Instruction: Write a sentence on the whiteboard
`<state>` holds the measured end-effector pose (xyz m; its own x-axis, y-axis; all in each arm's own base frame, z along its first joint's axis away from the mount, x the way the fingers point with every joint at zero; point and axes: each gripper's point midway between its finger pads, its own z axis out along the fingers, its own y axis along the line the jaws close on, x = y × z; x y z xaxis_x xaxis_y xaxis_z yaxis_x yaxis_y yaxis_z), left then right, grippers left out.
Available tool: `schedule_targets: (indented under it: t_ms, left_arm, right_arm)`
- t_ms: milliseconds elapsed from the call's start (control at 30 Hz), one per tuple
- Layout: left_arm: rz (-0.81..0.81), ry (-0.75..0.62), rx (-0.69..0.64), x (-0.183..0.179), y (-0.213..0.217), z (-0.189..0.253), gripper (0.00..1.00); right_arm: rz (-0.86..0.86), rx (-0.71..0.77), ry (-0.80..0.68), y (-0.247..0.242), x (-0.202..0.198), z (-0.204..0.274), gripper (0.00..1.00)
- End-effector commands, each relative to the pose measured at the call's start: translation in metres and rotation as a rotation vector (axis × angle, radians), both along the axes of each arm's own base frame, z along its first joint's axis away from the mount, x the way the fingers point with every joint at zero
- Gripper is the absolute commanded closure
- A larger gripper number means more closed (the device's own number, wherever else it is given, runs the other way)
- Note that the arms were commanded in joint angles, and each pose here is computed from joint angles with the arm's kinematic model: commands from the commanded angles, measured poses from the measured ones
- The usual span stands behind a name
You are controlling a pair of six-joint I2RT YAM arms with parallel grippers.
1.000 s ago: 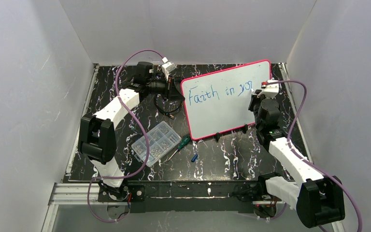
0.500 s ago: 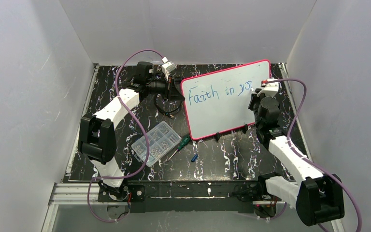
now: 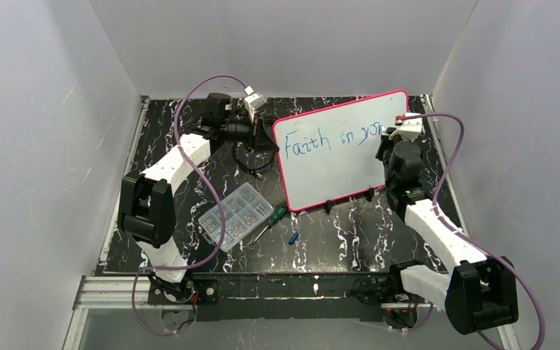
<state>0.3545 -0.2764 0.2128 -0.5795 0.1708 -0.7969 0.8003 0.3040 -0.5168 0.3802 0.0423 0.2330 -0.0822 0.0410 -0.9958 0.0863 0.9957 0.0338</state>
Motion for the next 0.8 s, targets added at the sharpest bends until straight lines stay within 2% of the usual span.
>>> schedule_targets:
  t_ms: [0, 300, 767]
  left_arm:
    - [-0.044, -0.065, -0.032, -0.013, -0.003, 0.029, 1.0]
    - [-0.046, -0.065, -0.033, -0.013, -0.003, 0.029, 1.0]
    - [-0.047, -0.066, -0.033, -0.014, -0.003, 0.029, 1.0]
  right_arm:
    - [-0.041, 0.004, -0.058, -0.009, 0.006, 0.023, 0.99]
    - [-0.026, 0.02, -0.117, -0.01, -0.004, 0.043, 0.99]
    - [0.0, 0.022, -0.125, -0.007, 0.013, 0.044, 0.99]
